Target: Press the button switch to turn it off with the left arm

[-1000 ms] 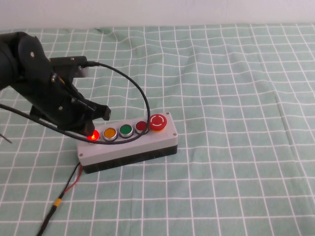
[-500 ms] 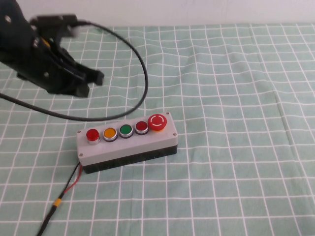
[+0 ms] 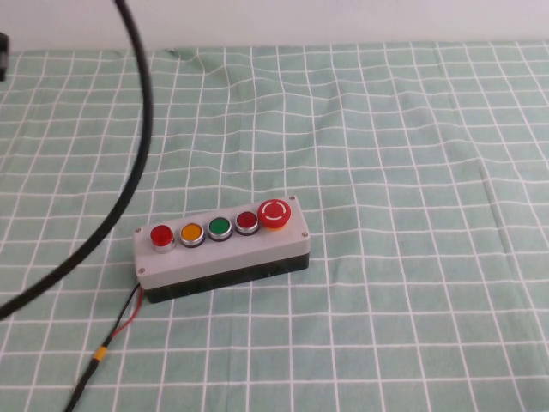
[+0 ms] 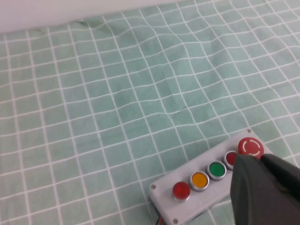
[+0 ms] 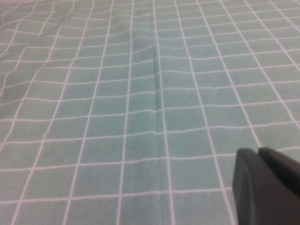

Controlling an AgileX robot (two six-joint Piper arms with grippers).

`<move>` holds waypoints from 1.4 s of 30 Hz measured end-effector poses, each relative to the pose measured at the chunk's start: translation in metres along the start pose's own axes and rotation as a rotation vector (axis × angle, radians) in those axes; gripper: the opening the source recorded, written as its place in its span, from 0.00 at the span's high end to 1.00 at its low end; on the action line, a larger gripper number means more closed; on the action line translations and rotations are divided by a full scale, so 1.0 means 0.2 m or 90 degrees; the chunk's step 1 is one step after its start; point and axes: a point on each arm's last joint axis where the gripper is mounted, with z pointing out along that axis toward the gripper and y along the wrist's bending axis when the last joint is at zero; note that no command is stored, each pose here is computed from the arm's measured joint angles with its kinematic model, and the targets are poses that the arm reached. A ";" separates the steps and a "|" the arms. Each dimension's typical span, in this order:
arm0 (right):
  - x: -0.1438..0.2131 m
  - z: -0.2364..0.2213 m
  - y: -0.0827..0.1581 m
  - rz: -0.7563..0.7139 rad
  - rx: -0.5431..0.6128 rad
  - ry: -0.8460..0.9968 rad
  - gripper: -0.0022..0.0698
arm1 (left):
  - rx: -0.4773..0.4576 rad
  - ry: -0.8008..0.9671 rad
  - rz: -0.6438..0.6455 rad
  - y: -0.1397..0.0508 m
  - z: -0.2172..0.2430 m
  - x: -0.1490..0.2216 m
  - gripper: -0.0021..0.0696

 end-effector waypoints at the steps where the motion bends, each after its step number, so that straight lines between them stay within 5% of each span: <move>1: 0.00 0.00 0.00 0.000 0.000 0.000 0.99 | -0.005 -0.006 0.004 0.00 -0.06 0.02 0.98; 9: 0.00 0.00 0.00 0.000 0.000 0.000 0.99 | -0.036 -0.094 0.016 -0.04 -0.48 0.22 0.98; 15: 0.00 0.00 0.00 0.000 0.000 0.000 0.99 | -0.068 -0.163 -0.001 -0.06 -0.64 0.53 0.98; 24: 0.00 0.00 0.00 0.000 0.000 0.000 0.99 | -0.065 -0.202 -0.038 -0.08 -0.57 0.89 0.98; 42: 0.00 0.00 0.00 0.000 0.000 0.000 0.99 | -0.075 -0.130 -0.041 -0.07 -0.37 0.99 0.98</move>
